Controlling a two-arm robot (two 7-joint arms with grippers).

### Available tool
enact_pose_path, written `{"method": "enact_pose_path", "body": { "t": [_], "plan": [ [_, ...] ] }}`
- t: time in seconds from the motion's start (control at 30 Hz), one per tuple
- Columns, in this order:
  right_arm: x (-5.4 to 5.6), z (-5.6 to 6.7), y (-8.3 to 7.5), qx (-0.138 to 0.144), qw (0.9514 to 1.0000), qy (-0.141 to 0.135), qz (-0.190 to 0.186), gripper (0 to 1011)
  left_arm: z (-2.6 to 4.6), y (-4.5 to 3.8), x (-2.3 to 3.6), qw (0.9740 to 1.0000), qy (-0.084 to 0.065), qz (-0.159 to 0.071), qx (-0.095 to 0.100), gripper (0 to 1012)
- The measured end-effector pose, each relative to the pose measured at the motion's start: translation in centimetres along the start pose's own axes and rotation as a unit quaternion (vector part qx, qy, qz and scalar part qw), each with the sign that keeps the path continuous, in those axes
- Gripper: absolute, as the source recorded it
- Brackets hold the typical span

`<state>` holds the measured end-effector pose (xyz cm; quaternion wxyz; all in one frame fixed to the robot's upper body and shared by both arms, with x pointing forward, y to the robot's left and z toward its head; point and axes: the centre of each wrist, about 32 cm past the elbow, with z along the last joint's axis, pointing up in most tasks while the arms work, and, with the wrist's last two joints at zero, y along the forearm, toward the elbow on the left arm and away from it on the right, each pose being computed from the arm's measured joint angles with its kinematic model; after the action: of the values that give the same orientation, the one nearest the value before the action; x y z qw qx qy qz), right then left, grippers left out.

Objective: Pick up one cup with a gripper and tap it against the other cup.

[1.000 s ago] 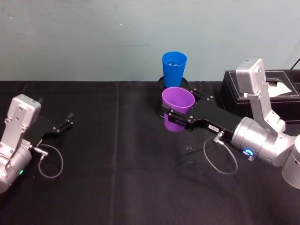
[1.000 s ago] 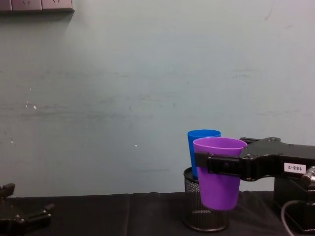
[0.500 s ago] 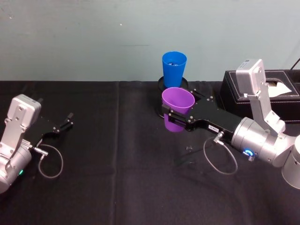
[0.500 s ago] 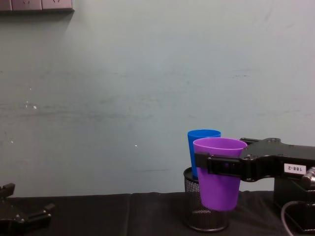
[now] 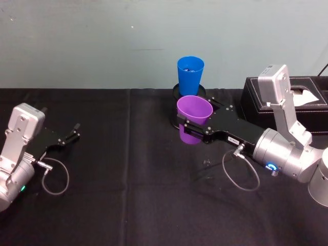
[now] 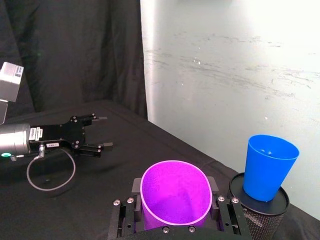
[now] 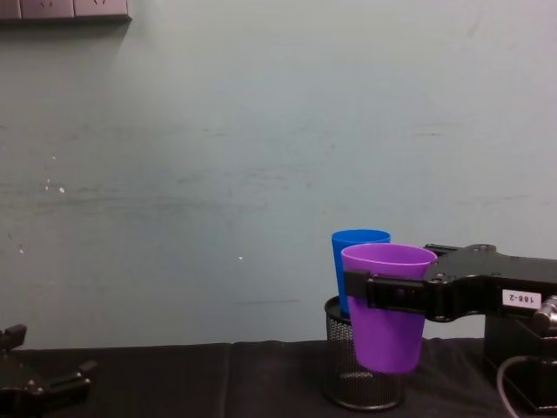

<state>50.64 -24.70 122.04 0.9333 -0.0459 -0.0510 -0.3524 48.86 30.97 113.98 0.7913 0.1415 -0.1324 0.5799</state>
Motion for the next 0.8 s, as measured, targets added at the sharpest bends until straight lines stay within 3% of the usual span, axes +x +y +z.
{"method": "enact_pose_path", "body": {
  "t": [0.8],
  "plan": [
    [0.0,0.0,0.0,0.0,1.0,0.0,0.0,739,0.0,0.0,0.0,1.0,0.0,0.0,0.0,1000]
  ]
}}
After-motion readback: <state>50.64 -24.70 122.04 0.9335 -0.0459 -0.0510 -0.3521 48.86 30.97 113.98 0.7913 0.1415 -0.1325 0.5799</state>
